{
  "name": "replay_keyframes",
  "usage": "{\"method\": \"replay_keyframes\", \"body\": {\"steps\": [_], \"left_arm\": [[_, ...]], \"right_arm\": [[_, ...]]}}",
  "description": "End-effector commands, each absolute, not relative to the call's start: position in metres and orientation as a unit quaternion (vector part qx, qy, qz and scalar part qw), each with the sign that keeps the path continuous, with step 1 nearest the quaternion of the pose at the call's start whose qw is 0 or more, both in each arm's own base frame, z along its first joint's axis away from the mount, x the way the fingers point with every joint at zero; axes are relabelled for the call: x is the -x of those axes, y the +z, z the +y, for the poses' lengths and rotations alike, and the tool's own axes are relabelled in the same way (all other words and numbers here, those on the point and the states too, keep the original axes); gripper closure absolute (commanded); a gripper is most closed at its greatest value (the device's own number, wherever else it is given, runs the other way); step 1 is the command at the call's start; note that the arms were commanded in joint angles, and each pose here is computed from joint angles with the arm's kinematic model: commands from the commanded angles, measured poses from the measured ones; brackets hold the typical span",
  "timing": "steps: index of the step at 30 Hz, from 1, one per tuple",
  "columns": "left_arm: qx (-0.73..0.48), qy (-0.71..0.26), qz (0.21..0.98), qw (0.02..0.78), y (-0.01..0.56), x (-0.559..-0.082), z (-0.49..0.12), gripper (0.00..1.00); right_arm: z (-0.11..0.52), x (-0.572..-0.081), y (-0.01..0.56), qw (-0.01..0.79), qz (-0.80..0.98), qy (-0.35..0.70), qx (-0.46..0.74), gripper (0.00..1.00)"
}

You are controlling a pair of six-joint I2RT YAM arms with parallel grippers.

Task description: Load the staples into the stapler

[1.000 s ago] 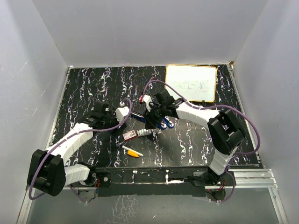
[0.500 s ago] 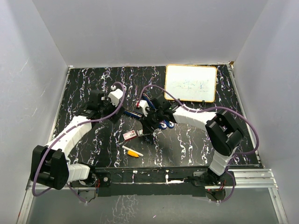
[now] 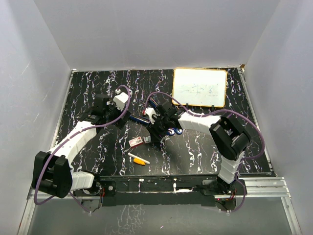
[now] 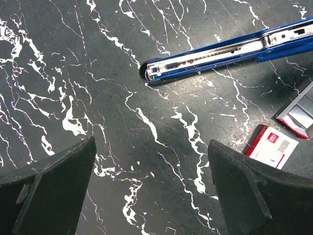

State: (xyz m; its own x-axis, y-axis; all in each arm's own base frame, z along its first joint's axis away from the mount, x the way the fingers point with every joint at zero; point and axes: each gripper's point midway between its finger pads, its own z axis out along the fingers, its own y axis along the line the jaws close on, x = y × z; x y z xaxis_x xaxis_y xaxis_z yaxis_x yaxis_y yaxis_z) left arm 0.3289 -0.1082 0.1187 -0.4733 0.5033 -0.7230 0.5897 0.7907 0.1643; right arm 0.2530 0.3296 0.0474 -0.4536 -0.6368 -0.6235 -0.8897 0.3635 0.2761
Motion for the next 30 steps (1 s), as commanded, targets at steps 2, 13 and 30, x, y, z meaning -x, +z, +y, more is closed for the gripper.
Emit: {"method": "replay_keyframes", "body": {"steps": [2, 13, 30], "left_arm": [[-0.320, -0.052, 0.849, 0.418, 0.130, -0.333, -0.108, 0.04], [-0.327, -0.053, 0.847, 0.415, 0.128, -0.331, -0.108, 0.03], [-0.340, -0.049, 0.845, 0.410, 0.124, -0.329, -0.108, 0.03]], "right_arm": [[0.337, -0.268, 0.057, 0.233, 0.796, 0.286, 0.480, 0.54], [0.334, -0.274, 0.051, 0.231, 0.804, 0.269, 0.477, 0.56], [0.333, -0.278, 0.043, 0.222, 0.806, 0.253, 0.487, 0.60]]}}
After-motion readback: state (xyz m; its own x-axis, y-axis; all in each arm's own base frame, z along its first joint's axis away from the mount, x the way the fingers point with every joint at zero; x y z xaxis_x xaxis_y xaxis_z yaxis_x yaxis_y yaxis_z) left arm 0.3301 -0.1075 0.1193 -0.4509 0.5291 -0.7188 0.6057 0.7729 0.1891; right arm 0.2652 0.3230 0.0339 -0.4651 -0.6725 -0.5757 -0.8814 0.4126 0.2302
